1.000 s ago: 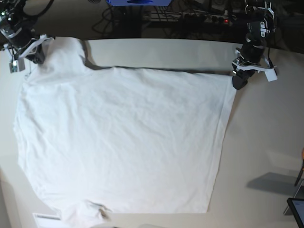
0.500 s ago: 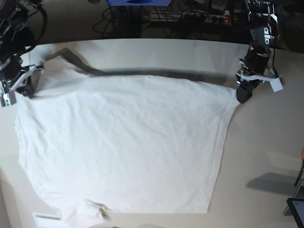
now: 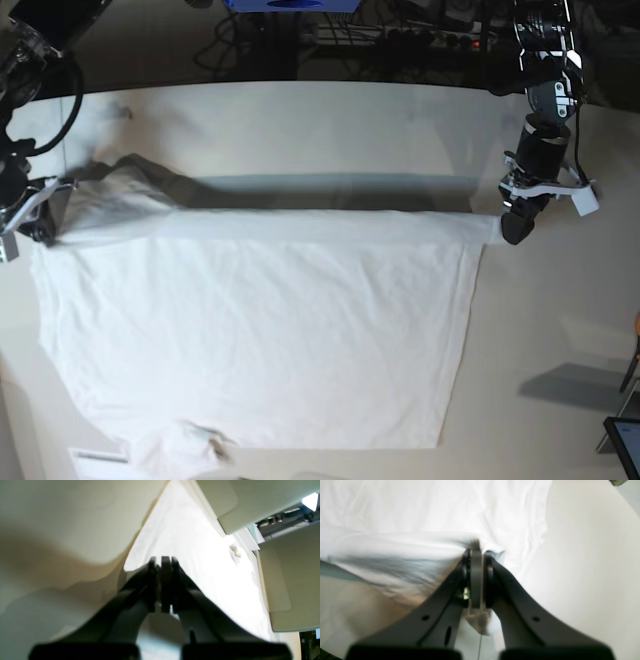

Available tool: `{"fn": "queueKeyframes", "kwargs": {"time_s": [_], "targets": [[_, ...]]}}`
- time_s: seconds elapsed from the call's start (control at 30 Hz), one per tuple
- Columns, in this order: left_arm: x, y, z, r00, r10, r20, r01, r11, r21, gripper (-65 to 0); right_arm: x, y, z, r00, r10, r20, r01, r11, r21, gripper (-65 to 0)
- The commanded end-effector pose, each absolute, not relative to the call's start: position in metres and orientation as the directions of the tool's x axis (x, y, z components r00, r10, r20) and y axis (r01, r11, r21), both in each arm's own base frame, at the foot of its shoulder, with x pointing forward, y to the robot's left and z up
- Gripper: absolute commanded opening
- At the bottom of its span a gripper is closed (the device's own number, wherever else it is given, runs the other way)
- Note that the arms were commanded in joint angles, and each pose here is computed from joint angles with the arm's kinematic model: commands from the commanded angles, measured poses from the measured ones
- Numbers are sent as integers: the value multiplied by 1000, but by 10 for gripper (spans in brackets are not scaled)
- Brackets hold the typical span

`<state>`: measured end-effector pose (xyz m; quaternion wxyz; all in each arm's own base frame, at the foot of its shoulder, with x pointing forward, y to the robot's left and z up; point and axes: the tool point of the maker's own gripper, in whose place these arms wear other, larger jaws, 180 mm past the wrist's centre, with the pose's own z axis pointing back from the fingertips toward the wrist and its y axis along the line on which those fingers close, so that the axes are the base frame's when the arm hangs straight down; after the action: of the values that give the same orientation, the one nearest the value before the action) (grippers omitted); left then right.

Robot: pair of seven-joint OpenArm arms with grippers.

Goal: Fold the T-shirt properly
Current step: 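Lift both grippers and fold the shoulder edge over toward the hem, then lay the folded strip down and open both grippers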

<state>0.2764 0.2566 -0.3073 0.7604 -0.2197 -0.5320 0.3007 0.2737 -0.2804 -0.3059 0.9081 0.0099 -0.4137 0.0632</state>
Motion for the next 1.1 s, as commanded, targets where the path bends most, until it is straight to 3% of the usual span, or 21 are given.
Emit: {"fn": "queueKeyframes", "kwargs": {"time_s": [0.0,0.6,1.07], "targets": [[285,260,-293,219,681,699,-190,732,-654,-650,285,-283,-289,603,120,789,-127,990,-54,-647],[316,282,-313,172,729,662,-249,682,-687,-650,315,-298,-293,593,51,803,-104,994,14,-647],[346,289,-326,160,760,629,-274,647,-712,-650,354,-263,-306,587,41,809,-206,973,100,-647]]}}
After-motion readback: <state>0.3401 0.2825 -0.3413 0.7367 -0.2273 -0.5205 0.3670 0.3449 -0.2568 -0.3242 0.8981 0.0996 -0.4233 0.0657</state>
